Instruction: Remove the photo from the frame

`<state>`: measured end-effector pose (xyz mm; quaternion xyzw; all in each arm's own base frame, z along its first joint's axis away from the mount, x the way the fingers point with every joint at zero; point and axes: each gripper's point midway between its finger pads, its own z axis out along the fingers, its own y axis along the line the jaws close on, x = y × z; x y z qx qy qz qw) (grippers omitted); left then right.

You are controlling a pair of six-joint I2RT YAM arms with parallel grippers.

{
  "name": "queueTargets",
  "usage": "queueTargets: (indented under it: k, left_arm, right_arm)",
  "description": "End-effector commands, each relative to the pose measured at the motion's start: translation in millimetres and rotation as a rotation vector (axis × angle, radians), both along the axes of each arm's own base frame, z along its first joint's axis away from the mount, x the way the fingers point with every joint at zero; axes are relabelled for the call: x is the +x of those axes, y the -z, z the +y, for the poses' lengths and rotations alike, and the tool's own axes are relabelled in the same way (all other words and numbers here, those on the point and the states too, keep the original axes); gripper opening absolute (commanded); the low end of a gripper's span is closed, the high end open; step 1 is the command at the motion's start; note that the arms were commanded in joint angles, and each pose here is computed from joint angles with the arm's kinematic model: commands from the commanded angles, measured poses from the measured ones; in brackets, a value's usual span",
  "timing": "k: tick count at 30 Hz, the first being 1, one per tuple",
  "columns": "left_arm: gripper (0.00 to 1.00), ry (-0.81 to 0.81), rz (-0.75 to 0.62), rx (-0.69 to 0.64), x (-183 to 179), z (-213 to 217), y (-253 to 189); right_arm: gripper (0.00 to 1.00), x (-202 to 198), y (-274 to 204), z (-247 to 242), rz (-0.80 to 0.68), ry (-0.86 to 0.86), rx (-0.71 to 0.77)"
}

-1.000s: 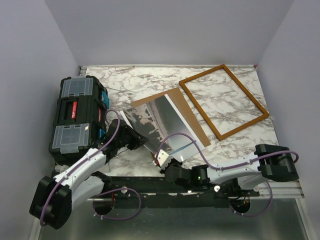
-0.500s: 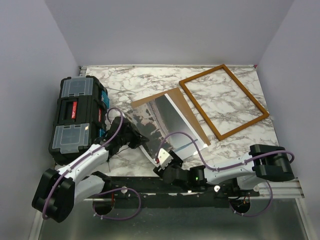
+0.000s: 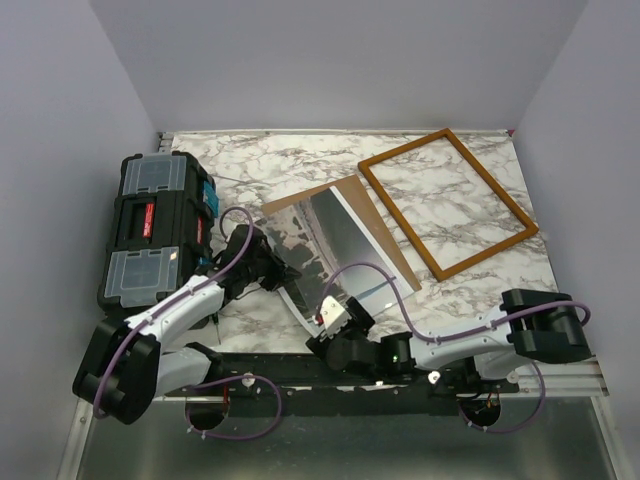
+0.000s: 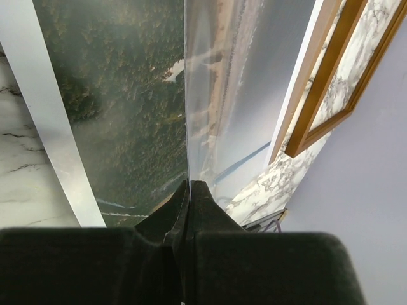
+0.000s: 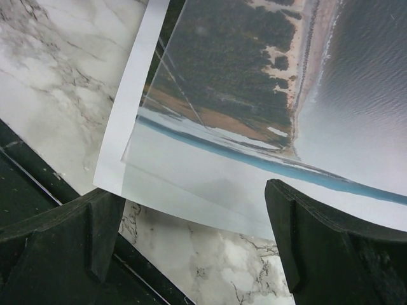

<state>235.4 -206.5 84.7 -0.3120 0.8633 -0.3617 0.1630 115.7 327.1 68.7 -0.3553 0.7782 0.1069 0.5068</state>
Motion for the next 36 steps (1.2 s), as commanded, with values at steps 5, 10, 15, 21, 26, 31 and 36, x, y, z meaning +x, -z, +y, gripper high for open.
queueTargets:
  k: [5,10,15,21,26,31,36]
  left_arm:
    - [0.0,-0.005,-0.015,0.022,22.5,-2.2,-11.9]
    - [0.0,0.0,-0.009,0.047,31.4,-0.3,-8.3]
    - [0.0,0.017,-0.015,0.066,37.1,-0.2,-9.2]
    - [0.0,0.032,-0.013,0.08,38.1,0.4,-5.8]
    - [0.0,0.042,-0.005,0.091,39.0,2.4,-1.0]
    - [0.0,0.058,-0.005,0.096,44.7,4.0,-2.6]
    - [0.0,0.073,-0.003,0.079,44.2,1.0,-5.8]
  right_arm:
    - [1.0,-2.4,18.9,-2.7,-0.115,-0.025,-0.042]
    - [1.0,-1.8,17.8,-4.5,-0.118,-0.012,-0.048]
    - [1.0,-10.3,5.0,-10.3,-0.094,-0.057,0.044]
    - [1.0,-21.5,-3.4,-10.1,-0.144,-0.227,0.133]
    - [1.0,-33.2,-6.2,-1.3,-0.222,-0.341,0.077]
    - [0.94,-61.6,-10.4,10.8,-0.303,-0.481,0.002]
    - [0.92,-80.0,-13.1,8.6,-0.333,-0.578,-0.007]
